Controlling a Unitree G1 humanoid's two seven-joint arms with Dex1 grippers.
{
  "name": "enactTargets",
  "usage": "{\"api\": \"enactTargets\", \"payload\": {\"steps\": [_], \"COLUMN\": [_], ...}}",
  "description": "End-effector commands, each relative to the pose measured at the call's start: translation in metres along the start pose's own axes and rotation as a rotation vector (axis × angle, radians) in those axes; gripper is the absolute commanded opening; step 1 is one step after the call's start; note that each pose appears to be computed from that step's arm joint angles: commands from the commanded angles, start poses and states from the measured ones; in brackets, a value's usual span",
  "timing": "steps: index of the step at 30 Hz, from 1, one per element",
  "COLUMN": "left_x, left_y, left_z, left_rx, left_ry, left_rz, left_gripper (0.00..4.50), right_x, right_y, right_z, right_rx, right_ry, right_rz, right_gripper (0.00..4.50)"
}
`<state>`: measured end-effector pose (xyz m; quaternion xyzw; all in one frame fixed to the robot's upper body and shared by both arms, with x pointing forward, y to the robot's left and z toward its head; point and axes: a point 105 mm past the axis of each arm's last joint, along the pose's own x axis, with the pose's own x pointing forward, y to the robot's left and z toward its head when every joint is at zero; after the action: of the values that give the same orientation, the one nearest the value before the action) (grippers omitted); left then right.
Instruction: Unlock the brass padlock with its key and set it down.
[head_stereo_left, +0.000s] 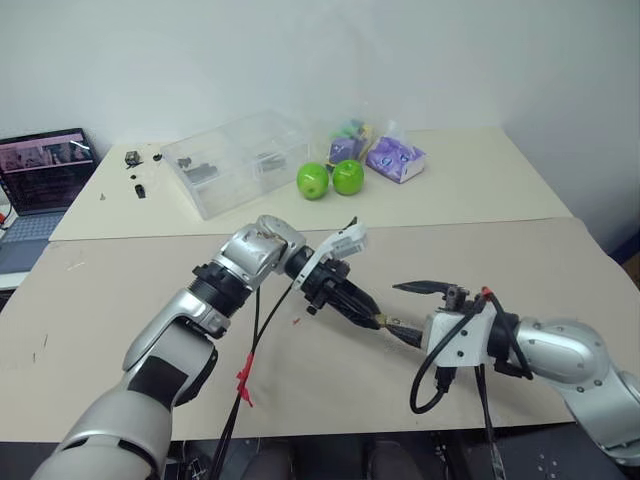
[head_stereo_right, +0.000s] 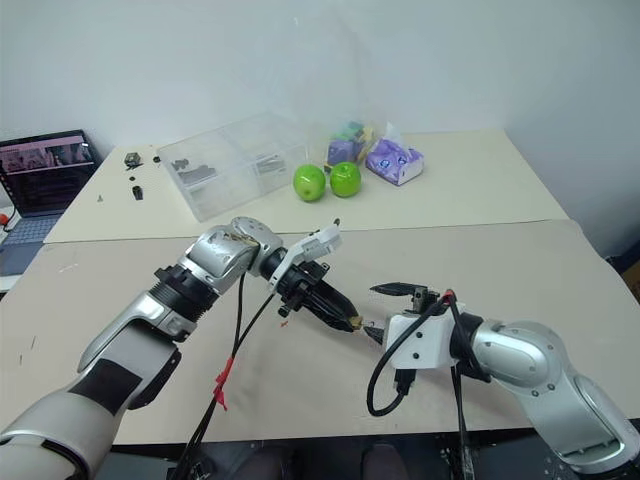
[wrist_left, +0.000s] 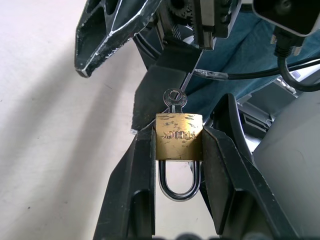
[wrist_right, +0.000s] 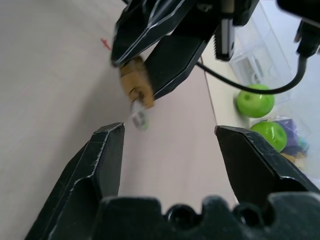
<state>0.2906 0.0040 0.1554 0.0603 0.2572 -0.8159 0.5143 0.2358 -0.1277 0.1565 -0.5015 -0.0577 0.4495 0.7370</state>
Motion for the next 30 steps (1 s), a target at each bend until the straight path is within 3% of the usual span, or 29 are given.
{"api": "enactTargets", "payload": {"steps": [1, 5, 10, 15, 19, 30], "left_x": [-0.005, -0.005, -0.004, -0.005, -0.004, -0.003], "left_y": [-0.003, -0.002, 0.004, 0.005, 0.006, 0.011], "left_z": [0.012, 0.010, 0.012, 0.015, 0.016, 0.023], "left_rx": [0.052, 0.056, 0.083, 0.090, 0.095, 0.119], "left_ry": [0.008, 0.012, 0.020, 0.016, 0.014, 0.013], "left_rz": [0.000, 0.003, 0.015, 0.020, 0.020, 0.027], "left_gripper": [0.93, 0.93, 0.93, 0.93, 0.93, 0.93], "right_x": [-0.009, -0.012, -0.012, -0.012, -0.012, -0.011], "right_y": [-0.012, -0.012, -0.014, -0.015, -0.016, -0.017], "right_z": [0.016, 0.022, 0.021, 0.024, 0.026, 0.029], "right_rx": [-0.071, -0.065, -0.057, -0.050, -0.059, -0.058], "right_ry": [-0.036, -0.049, -0.045, -0.056, -0.057, -0.054], "right_rz": [-0.042, -0.042, -0.057, -0.069, -0.077, -0.095], "right_gripper": [3.48, 3.48, 2.08, 2.08, 1.11, 1.11]}}
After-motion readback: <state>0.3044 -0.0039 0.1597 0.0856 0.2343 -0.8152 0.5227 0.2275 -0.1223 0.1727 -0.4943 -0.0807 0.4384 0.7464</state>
